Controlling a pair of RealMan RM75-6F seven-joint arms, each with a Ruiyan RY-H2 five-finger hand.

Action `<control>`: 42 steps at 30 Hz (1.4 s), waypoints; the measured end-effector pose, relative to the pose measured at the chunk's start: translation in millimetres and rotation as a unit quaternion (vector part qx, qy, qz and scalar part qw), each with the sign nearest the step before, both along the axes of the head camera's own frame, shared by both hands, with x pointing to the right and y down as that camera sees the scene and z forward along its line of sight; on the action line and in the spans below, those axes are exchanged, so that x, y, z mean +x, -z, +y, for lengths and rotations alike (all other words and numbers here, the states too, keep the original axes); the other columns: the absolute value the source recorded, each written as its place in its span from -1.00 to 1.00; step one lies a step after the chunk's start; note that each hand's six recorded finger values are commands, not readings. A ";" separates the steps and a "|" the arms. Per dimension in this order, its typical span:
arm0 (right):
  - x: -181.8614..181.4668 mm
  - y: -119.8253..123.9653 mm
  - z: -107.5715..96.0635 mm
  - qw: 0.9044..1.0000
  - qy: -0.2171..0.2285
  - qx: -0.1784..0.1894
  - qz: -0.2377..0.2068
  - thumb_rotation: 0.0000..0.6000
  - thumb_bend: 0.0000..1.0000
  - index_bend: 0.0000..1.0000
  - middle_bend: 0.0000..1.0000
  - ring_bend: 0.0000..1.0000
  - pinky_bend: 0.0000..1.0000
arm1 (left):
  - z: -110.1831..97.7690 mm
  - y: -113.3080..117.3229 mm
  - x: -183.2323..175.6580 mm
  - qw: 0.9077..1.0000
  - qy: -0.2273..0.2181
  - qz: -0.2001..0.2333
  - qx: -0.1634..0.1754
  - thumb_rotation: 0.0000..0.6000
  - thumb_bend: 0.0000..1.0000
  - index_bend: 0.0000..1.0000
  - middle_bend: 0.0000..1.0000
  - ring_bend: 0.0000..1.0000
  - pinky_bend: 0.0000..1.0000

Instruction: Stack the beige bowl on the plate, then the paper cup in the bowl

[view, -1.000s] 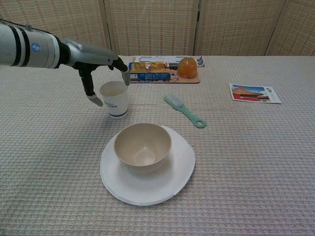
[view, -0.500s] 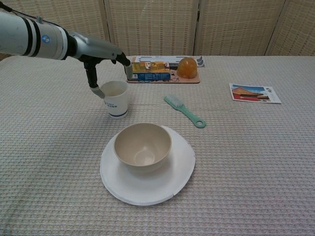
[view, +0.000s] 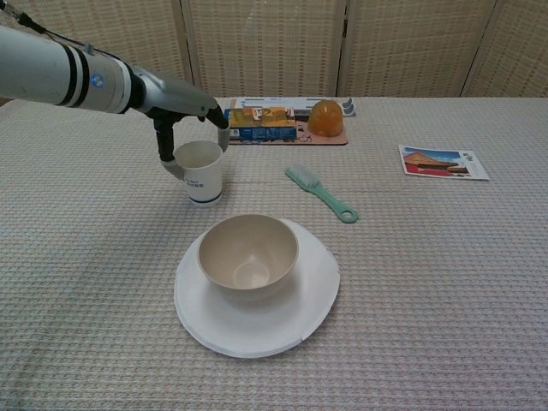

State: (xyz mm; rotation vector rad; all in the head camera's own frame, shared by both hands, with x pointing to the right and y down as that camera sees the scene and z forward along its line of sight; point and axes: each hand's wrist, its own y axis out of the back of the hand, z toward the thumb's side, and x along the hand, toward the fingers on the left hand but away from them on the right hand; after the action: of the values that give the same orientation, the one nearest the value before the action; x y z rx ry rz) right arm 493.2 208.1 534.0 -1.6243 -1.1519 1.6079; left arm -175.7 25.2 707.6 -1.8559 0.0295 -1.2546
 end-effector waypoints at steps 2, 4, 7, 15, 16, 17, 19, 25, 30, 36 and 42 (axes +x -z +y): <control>-0.4 -0.5 0.1 1.000 0.001 -0.001 0.000 1.00 -0.71 -1.00 -1.00 -1.00 -1.00 | -1.3 -0.9 -1.2 1.000 0.000 -0.002 0.002 1.00 -0.60 -0.34 -0.58 -1.00 -0.66; -0.8 -1.3 0.0 1.000 0.001 -0.003 0.000 1.00 -0.71 -1.00 -1.00 -1.00 -1.00 | -2.0 -1.7 -2.5 1.000 -0.001 -0.004 0.004 1.00 -0.60 -0.32 -0.58 -0.99 -0.66; -1.1 -2.2 -0.5 1.000 0.002 -0.004 0.000 1.00 -0.71 -1.00 -1.00 -1.00 -1.00 | -3.1 -2.6 -5.6 1.000 -0.003 -0.008 0.008 1.00 -0.60 -0.29 -0.58 -1.00 -0.66; -1.5 -3.2 -1.2 1.000 0.002 -0.004 -0.001 1.00 -0.71 -1.00 -1.00 -1.00 -1.00 | 0.2 -4.2 -8.9 1.000 -0.008 -0.011 0.011 1.00 -0.60 -0.18 -0.58 -1.00 -0.66; -1.7 -3.2 -1.2 1.000 0.002 -0.005 -0.002 1.00 -0.71 -1.00 -1.00 -1.00 -1.00 | 0.9 -3.8 -8.4 1.000 -0.008 -0.009 0.011 1.00 -0.60 -0.17 -0.58 -1.00 -0.66; -1.7 -3.5 -1.2 1.000 0.002 -0.005 -0.003 1.00 -0.71 -1.00 -1.00 -1.00 -1.00 | 1.7 -2.9 -7.4 1.000 -0.009 -0.007 0.011 1.00 -0.60 -0.16 -0.58 -1.00 -0.66; -1.8 -4.1 -1.3 1.000 0.002 -0.007 -0.005 1.00 -0.71 -1.00 -1.00 -1.00 -1.00 | 2.7 -0.4 -5.4 1.000 -0.009 -0.003 0.011 1.00 -0.60 -0.15 -0.58 -1.00 -0.66; -3.5 -5.2 -1.0 1.000 0.007 -0.013 -0.015 1.00 -0.71 -1.00 -1.00 -1.00 -1.00 | 4.4 16.8 -1.7 1.000 -0.013 0.010 0.020 1.00 -0.60 -0.12 -0.58 -1.00 -0.66; -5.7 -3.1 0.2 1.000 0.013 -0.014 -0.024 1.00 -0.71 -1.00 -1.00 -1.00 -1.00 | 6.8 38.4 1.2 0.999 -0.010 0.018 0.032 1.00 -0.60 -0.11 -0.58 -1.00 -0.66; -9.1 -4.3 1.8 0.999 0.020 -0.022 -0.034 1.00 -0.71 -1.00 -1.00 -1.00 -1.00 | 20.8 67.1 8.2 0.999 0.003 0.029 0.034 1.00 -0.60 -0.09 -0.58 -1.00 -0.66; -14.9 -2.9 3.9 0.998 0.031 -0.025 -0.048 1.00 -0.71 -1.00 -1.00 -1.00 -1.00 | 37.2 103.2 15.7 0.998 0.019 0.029 0.052 1.00 -0.60 -0.08 -0.58 -1.00 -0.66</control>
State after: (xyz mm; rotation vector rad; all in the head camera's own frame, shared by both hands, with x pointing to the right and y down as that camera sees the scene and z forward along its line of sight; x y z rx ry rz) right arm 478.3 212.0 537.0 -1.7687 -1.1042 1.5459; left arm -159.9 62.4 604.4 -1.8085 0.1595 -1.2036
